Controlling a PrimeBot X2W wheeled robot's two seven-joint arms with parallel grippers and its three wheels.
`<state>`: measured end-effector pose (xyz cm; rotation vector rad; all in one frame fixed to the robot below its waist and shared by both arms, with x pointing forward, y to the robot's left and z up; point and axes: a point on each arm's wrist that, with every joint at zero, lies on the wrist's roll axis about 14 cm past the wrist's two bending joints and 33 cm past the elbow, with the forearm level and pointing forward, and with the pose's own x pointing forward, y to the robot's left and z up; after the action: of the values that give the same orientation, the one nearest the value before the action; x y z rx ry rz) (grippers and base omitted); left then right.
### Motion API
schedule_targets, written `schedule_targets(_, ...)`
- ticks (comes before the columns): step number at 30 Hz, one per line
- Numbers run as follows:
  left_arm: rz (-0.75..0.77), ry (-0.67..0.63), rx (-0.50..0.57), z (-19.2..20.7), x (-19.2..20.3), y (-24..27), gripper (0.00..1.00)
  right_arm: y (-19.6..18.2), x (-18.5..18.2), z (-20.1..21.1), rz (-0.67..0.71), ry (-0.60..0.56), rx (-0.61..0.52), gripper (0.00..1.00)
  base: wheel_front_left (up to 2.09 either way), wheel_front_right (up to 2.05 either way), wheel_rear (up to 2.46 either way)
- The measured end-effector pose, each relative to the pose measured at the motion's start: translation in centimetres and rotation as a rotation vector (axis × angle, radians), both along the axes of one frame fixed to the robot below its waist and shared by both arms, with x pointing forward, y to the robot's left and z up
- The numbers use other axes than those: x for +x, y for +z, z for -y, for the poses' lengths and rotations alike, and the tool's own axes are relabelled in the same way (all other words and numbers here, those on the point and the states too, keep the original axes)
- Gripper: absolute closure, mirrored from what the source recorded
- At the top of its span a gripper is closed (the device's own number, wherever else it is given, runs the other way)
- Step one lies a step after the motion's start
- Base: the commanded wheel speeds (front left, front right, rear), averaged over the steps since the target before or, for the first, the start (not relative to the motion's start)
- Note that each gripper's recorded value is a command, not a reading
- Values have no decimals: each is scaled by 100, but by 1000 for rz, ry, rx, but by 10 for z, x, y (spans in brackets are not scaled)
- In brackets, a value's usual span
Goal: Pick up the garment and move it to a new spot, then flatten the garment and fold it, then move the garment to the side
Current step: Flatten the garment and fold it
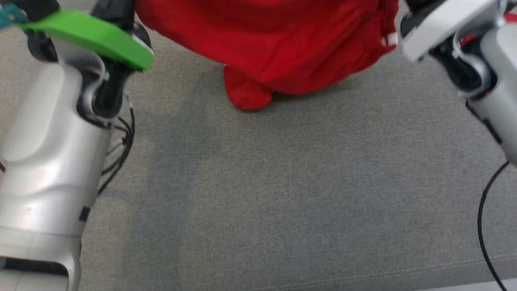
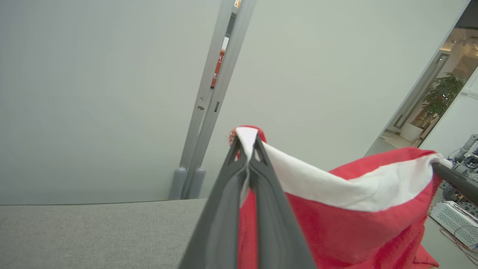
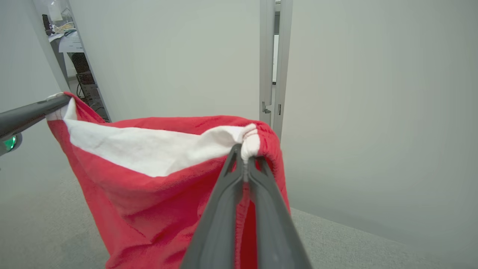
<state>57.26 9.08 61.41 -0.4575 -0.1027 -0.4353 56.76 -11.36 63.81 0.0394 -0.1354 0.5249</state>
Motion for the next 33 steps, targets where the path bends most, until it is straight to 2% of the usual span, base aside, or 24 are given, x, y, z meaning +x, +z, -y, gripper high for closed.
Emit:
schedule_targets(4,43,33,-30,-12,41,36,100,47,45,-8,62,-6,13,100,0,0,0)
schedule_targets(10,127,115,-15,-41,85,77,100,85,87,-27,152,-1,-11,100,0,0,0)
schedule_targets(16,276,151,-31,-50,102,126,100,97,107,-45,237,24,7,100,0,0,0)
schedule_targets(19,279,130,-54,-43,105,117,100,74,111,-58,219,63,-3,100,0,0,0)
schedule_targets(23,199,102,-8,-35,99,61,100,21,102,-72,143,133,-33,100,0,0,0)
schedule_targets(27,100,98,19,-41,76,1,100,-46,74,-72,11,194,-72,100,0,0,0)
schedule_targets(31,-48,93,13,-45,35,-68,100,-101,34,-60,-131,217,-79,100,0,0,0)
schedule_targets(33,-73,108,6,-51,16,-82,100,-119,13,-56,-185,230,-73,100,0,0,0)
